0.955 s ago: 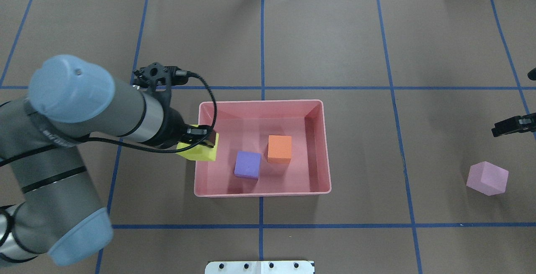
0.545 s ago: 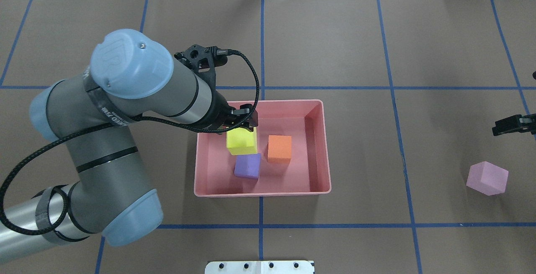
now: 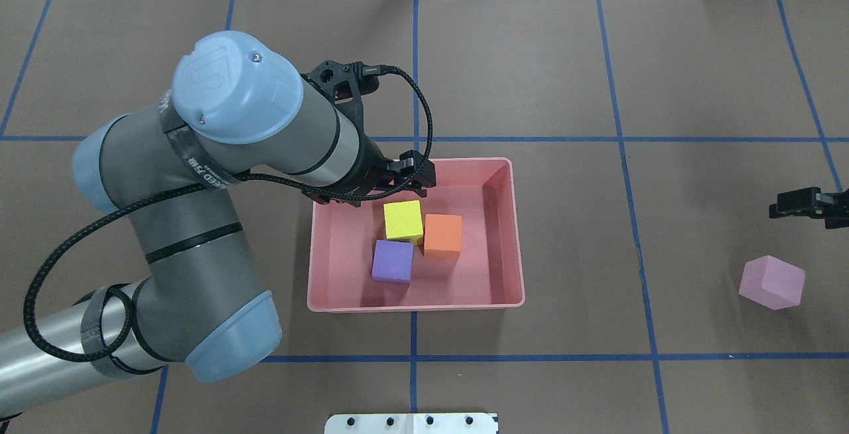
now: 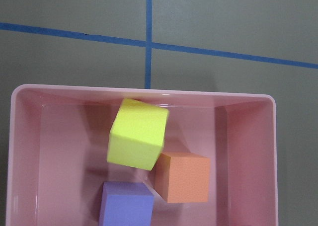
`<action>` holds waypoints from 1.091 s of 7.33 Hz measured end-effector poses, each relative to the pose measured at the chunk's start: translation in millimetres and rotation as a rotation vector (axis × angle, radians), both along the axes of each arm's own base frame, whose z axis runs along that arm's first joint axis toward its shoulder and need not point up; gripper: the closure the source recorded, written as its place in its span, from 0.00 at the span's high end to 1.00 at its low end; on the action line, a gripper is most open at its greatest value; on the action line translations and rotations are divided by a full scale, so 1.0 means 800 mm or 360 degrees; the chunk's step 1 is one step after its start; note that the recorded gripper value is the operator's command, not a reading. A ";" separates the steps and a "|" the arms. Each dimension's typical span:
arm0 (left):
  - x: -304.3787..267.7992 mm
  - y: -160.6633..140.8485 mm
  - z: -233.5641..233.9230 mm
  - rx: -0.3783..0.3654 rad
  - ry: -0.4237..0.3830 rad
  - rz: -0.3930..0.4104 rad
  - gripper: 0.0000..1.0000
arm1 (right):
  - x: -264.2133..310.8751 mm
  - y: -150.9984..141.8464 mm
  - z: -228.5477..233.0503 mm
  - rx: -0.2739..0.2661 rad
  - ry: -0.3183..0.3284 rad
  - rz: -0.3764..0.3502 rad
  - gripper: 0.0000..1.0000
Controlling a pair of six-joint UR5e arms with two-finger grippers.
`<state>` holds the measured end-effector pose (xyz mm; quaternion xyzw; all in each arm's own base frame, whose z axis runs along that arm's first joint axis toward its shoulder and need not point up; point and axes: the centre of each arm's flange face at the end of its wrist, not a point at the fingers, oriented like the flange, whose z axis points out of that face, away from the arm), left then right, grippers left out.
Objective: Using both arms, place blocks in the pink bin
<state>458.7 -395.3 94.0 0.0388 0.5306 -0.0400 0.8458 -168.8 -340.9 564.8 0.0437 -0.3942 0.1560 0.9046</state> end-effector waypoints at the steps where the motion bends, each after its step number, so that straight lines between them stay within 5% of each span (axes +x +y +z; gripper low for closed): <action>1: 0.000 0.000 0.001 0.0000 -0.0001 0.0000 1.00 | -0.015 0.017 0.008 -0.0019 0.0022 0.0045 1.00; 6: 0.003 0.002 0.004 0.0002 -0.0011 -0.0001 1.00 | -0.049 0.074 0.032 -0.0044 0.0081 0.0168 1.00; 7: 0.004 0.001 0.007 0.0010 -0.0022 -0.0017 1.00 | -0.059 0.080 0.037 -0.0032 0.0104 0.0185 0.94; 8: 0.005 0.000 0.011 0.0013 -0.0033 -0.0026 1.00 | -0.067 0.084 0.044 -0.0017 0.0129 0.0194 0.37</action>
